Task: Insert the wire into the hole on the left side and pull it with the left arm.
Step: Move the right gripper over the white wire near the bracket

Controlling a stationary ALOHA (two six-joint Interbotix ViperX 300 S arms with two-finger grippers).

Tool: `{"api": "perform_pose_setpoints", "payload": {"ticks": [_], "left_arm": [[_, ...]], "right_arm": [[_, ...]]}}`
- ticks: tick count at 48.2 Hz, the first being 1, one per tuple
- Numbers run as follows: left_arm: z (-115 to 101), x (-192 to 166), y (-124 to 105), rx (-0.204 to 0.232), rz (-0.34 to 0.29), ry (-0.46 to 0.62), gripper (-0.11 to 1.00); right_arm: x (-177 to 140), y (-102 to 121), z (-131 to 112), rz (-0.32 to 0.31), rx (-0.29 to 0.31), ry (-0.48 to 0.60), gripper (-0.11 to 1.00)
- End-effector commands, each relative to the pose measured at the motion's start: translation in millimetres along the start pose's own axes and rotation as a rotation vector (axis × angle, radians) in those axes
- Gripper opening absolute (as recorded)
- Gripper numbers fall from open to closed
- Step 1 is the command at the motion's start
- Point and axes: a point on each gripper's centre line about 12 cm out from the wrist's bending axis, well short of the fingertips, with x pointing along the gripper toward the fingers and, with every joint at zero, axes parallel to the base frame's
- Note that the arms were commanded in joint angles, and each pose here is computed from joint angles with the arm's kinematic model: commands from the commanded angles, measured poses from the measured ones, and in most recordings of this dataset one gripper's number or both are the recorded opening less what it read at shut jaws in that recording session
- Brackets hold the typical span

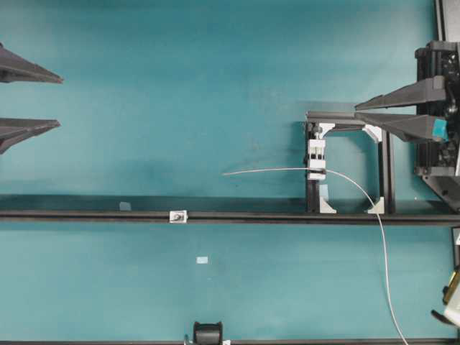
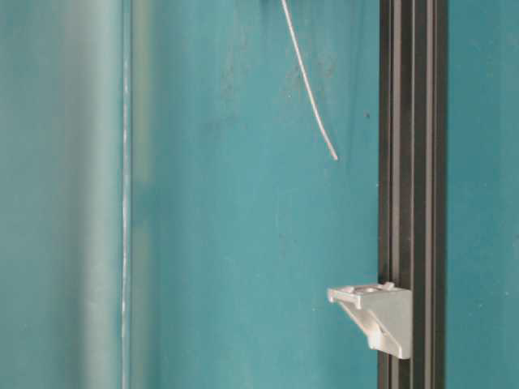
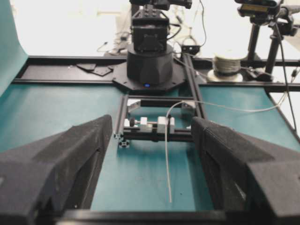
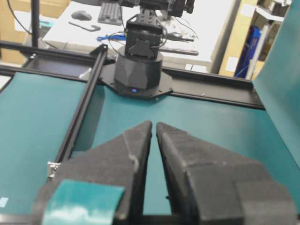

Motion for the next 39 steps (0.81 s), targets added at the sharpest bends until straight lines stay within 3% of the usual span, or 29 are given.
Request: {"api": "perform_pose_setpoints", "payload": {"ticks": [1, 3, 9, 15, 20, 24, 29, 33, 35, 39], "left_arm": [[-12, 3, 0, -0.039, 0.003, 0.042, 0.24], [-17, 3, 0, -0.04, 0.003, 0.055, 0.22], [-23, 5, 0, -0.038, 0.003, 0.078, -0.01], [-28, 9, 0, -0.038, 0.004, 0.092, -0.07], [-34, 12, 0, -0.037, 0.005, 0.106, 0.03], [-43, 14, 0, -0.036, 0.006, 0.126, 0.18], [-53, 17, 0, -0.035, 0.007, 0.153, 0.48], [-59, 19, 0, -0.034, 0.008, 0.173, 0.7], [-61, 21, 0, -0.036, 0.009, 0.183, 0.7], [-65, 23, 0, -0.031, 0.008, 0.193, 0.68]], "right_arm": [[2, -1, -3, -0.004, 0.015, 0.008, 0.24], [2, 0, -8, -0.003, 0.017, 0.018, 0.22], [3, 0, -22, -0.004, 0.037, 0.054, 0.01], [7, -1, -32, -0.007, 0.066, 0.087, -0.01], [10, -1, -37, -0.008, 0.072, 0.101, -0.01], [11, -1, -41, -0.008, 0.072, 0.109, 0.06], [11, -1, -48, -0.009, 0.075, 0.124, 0.29], [11, -1, -51, -0.011, 0.082, 0.132, 0.54], [12, -1, -54, -0.012, 0.087, 0.144, 0.62], [14, -2, -58, -0.018, 0.103, 0.164, 0.62]]}}
